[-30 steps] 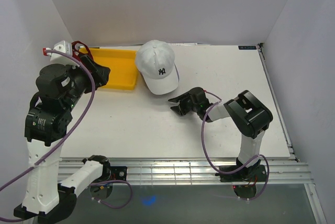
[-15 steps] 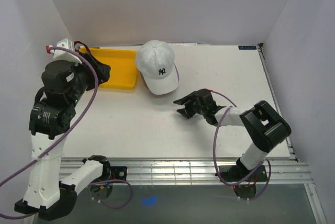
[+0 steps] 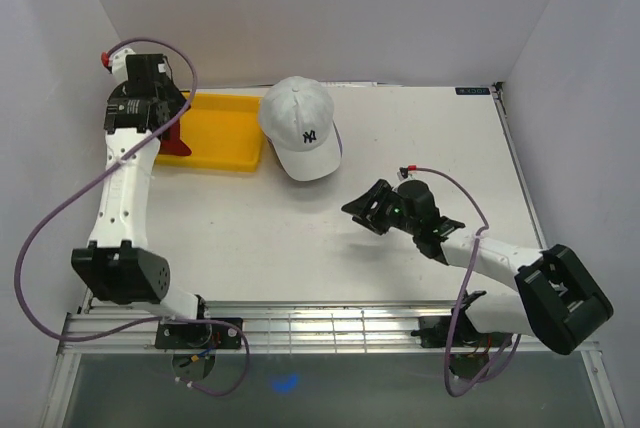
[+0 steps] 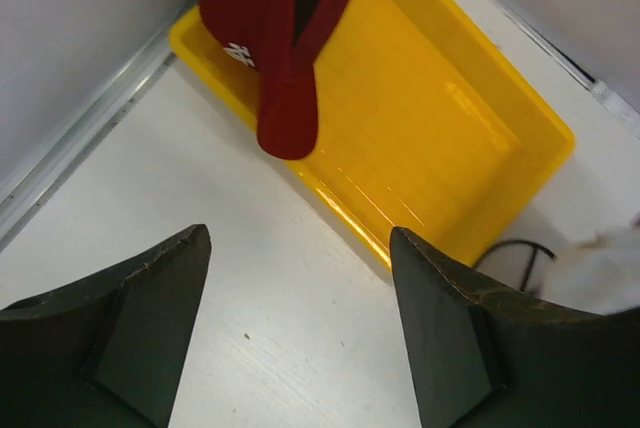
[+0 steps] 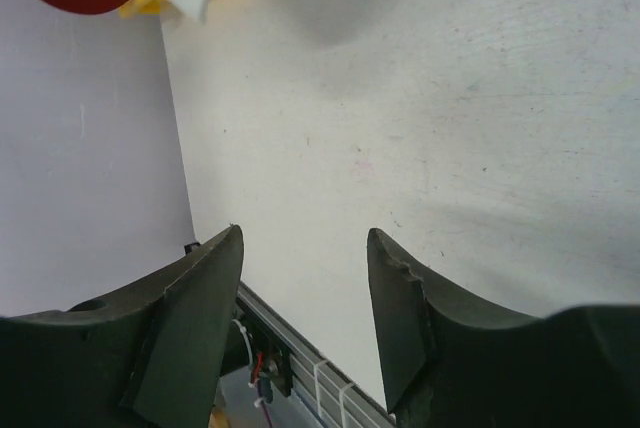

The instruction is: Stack the hats

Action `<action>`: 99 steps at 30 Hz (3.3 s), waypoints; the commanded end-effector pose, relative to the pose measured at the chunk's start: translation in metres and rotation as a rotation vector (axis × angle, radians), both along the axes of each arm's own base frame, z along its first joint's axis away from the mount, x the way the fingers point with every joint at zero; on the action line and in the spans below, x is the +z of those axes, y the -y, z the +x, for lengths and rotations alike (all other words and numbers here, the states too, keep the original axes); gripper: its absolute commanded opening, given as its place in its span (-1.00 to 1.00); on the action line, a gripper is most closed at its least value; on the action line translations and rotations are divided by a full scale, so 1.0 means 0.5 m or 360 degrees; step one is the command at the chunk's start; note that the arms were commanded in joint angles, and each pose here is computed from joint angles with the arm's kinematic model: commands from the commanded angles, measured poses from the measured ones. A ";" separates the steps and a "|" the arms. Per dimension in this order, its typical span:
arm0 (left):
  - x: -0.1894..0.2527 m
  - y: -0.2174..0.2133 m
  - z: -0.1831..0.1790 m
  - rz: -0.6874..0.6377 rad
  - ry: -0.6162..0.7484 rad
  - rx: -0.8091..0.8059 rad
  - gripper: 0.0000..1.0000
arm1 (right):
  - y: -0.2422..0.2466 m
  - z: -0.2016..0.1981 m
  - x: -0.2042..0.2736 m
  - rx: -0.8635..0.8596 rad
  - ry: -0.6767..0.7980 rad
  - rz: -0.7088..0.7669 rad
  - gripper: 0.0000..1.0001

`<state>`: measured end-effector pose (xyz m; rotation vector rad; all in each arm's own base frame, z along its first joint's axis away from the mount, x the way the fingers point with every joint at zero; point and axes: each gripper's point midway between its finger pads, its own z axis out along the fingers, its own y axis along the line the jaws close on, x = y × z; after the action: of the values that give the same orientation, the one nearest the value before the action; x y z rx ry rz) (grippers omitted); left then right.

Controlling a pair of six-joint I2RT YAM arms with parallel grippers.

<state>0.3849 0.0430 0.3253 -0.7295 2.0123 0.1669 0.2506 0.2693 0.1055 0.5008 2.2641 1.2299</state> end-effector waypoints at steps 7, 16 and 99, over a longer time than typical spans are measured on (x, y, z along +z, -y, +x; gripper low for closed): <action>-0.113 -0.179 0.121 0.0041 -0.0151 0.0456 0.59 | 0.032 -0.058 0.105 0.0262 0.0402 -0.0140 0.21; -0.241 -0.220 0.206 0.0053 -0.0287 0.0397 0.58 | 0.071 -0.095 0.119 0.0254 0.0478 -0.0183 0.29; 0.032 0.049 -0.184 -0.0363 0.0154 -0.0374 -1.00 | -0.636 -0.057 0.487 0.0528 0.2431 -0.1434 0.42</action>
<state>0.2976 0.0274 0.3244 -0.6594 2.0826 -0.1756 0.2053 0.5951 0.3026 -1.0442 1.2770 0.2971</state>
